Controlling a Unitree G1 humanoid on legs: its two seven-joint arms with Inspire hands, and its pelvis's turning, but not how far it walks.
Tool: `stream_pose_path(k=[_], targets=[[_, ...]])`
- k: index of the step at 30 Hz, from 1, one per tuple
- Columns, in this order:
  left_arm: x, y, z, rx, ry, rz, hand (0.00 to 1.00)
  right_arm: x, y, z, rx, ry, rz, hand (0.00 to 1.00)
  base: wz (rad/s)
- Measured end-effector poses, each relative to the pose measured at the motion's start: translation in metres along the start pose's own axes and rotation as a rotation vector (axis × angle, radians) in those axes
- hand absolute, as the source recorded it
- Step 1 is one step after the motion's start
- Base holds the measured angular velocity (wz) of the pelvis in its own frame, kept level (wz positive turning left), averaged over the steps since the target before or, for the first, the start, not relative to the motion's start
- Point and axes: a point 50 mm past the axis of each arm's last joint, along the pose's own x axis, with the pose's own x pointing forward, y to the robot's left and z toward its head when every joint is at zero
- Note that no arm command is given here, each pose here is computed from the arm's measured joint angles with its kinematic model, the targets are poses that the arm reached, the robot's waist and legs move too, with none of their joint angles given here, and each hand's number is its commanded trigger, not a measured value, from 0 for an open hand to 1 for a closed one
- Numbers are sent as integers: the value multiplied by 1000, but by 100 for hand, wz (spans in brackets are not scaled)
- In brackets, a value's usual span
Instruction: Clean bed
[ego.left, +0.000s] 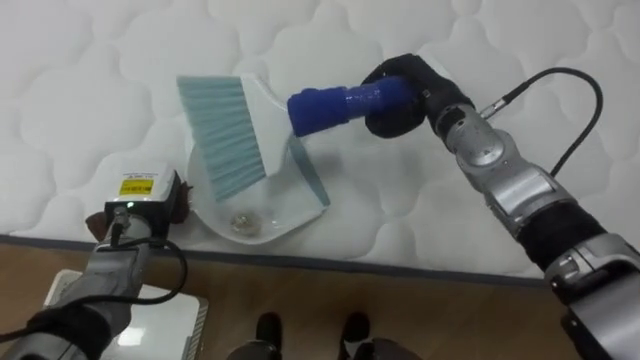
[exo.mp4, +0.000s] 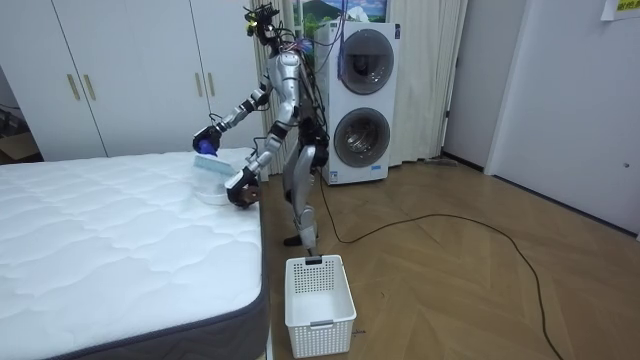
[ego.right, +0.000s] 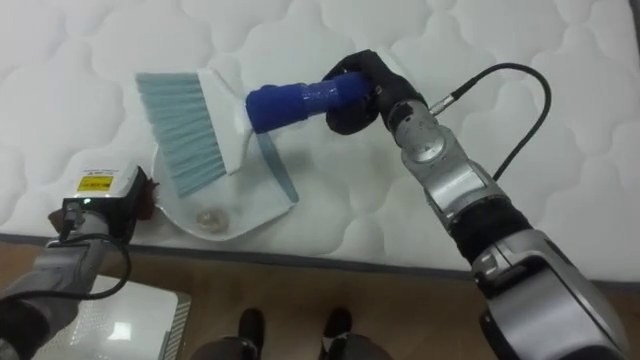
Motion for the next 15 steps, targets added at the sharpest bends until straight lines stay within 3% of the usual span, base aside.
stream_pose_path(k=[10, 15], targets=[[-1, -2, -1, -16, -12, 17, 100, -4, -5, -13, 33, 27, -60, 100, 0], [-5, -5, -3, -57, -21, 49, 100, -10, -23, -25, 123, 41, -182, 100, 0]])
